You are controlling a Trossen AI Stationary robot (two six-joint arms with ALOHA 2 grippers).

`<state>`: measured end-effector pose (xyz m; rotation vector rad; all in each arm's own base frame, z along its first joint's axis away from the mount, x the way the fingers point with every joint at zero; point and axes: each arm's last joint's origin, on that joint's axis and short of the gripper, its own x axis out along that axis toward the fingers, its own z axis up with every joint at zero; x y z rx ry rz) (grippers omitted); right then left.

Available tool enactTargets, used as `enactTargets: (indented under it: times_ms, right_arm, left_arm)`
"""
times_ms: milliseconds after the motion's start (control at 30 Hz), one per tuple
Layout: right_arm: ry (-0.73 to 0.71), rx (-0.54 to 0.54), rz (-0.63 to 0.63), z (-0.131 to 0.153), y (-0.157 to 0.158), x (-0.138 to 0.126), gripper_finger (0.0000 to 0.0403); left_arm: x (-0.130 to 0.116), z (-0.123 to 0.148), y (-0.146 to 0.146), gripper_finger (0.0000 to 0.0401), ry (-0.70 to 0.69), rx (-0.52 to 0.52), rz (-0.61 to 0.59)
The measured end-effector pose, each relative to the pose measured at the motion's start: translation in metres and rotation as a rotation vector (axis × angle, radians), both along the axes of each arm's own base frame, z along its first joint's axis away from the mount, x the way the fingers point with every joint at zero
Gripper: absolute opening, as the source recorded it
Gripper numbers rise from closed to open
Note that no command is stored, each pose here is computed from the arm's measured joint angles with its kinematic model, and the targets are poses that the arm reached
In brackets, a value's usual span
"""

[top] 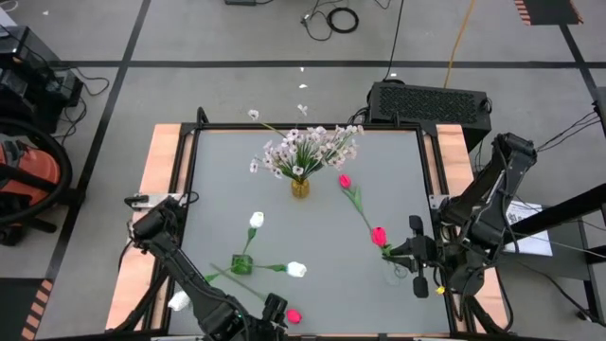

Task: Sort flowers into vase by color
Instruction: Put the center red flower into the transparent vase, then put the bottom red flower into the transparent vase

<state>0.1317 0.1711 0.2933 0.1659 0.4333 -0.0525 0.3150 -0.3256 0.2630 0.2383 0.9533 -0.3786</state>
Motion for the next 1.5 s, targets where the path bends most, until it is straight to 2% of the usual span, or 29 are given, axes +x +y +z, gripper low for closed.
enactTargets:
  times_ms: [233,467,600,867,967,1200,1333,1500]
  right_arm:
    - [0.033,0.003,0.041,-0.003,0.004,-0.009,0.0085]
    - [0.076,0.057,0.059,-0.001,-0.002,-0.017,0.0154]
    - [0.057,0.118,0.047,0.006,-0.008,-0.020,0.0176]
    - [0.024,0.170,0.062,0.015,-0.013,-0.025,0.0180]
    - [0.007,0.177,0.073,0.017,-0.011,-0.024,0.0180]
    - [-0.008,0.183,0.082,0.018,-0.010,-0.023,0.0180]
    - [-0.042,0.218,0.084,0.023,-0.007,-0.022,0.0180]
    - [-0.110,0.227,0.119,0.031,-0.003,-0.019,0.0180]
  left_arm:
    - [0.001,-0.002,0.001,0.0257,0.003,0.003,0.003]
    - [0.002,-0.040,0.016,0.0257,0.088,0.061,0.060]
    - [0.000,-0.061,0.025,0.0257,0.132,0.072,0.120]
    - [-0.009,-0.085,0.031,0.0257,0.187,0.070,0.238]
    - [-0.010,-0.094,0.033,0.0257,0.172,0.113,0.267]
    - [-0.010,-0.120,0.032,0.0255,0.217,0.155,0.267]
    - [-0.009,-0.125,0.030,0.0232,0.218,0.163,0.258]
    - [-0.005,-0.126,0.033,0.0183,0.238,0.142,0.259]
